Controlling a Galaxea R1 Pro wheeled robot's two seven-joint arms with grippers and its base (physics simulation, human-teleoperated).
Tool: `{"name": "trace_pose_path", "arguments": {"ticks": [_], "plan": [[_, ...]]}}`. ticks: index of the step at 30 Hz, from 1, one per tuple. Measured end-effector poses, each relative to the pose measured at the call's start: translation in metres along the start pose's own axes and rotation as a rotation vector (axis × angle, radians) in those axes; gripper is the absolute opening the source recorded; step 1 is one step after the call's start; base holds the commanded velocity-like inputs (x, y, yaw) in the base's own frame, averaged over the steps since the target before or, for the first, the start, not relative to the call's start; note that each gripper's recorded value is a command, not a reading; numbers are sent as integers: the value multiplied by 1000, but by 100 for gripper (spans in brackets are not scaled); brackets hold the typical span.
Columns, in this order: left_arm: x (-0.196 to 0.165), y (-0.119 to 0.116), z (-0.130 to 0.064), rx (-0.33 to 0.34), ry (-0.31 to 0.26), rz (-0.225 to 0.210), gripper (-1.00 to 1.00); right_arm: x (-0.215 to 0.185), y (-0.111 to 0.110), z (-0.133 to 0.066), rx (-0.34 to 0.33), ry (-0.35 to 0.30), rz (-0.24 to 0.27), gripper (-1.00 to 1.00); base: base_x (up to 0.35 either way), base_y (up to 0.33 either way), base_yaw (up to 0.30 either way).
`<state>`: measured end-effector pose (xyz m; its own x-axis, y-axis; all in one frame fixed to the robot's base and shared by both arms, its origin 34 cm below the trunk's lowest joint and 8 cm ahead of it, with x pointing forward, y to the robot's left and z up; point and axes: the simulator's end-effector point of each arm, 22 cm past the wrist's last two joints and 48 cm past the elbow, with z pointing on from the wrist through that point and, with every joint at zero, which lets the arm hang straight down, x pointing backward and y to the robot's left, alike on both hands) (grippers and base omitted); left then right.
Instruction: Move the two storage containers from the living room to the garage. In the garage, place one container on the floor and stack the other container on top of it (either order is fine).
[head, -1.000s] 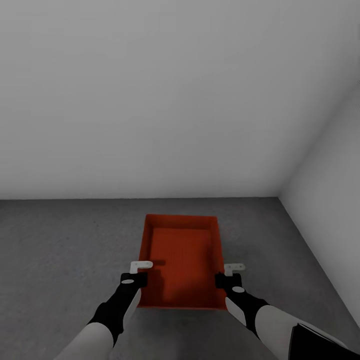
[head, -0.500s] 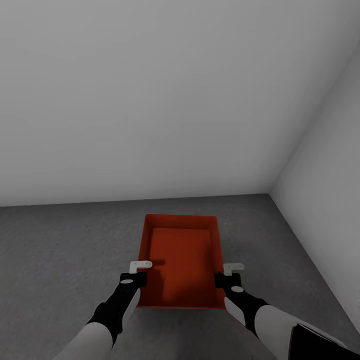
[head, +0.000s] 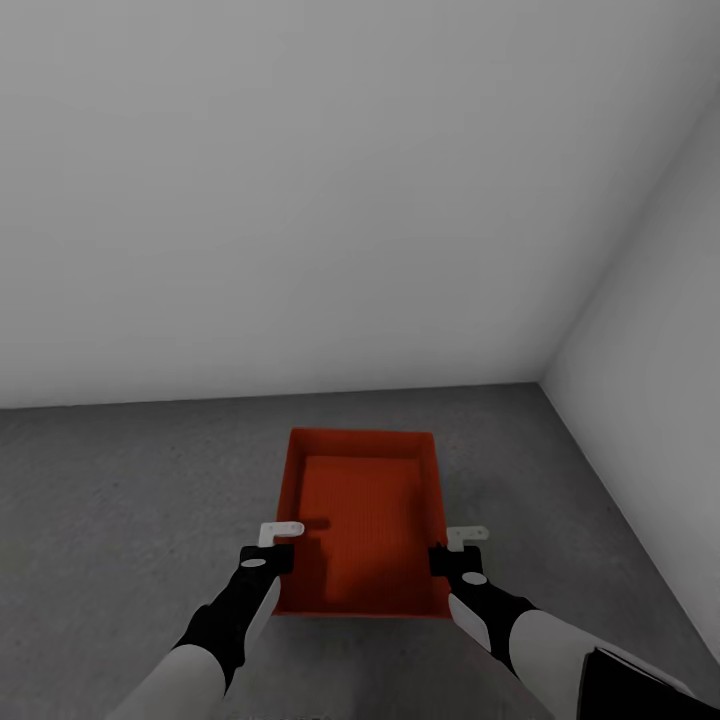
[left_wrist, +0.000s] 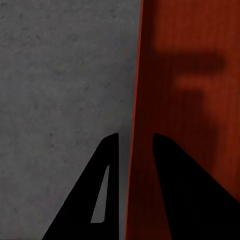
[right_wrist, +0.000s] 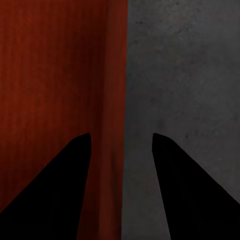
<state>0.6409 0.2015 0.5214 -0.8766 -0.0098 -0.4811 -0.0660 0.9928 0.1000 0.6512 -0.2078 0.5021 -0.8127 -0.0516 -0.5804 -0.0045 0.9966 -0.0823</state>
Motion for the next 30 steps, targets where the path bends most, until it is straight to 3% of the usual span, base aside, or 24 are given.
{"name": "trace_pose_path", "arguments": {"ticks": [30], "plan": [[17, -1, 9, 0, 32, 3, -100, 18, 1, 7, -1, 33, -4, -100, 0, 0, 0]]}}
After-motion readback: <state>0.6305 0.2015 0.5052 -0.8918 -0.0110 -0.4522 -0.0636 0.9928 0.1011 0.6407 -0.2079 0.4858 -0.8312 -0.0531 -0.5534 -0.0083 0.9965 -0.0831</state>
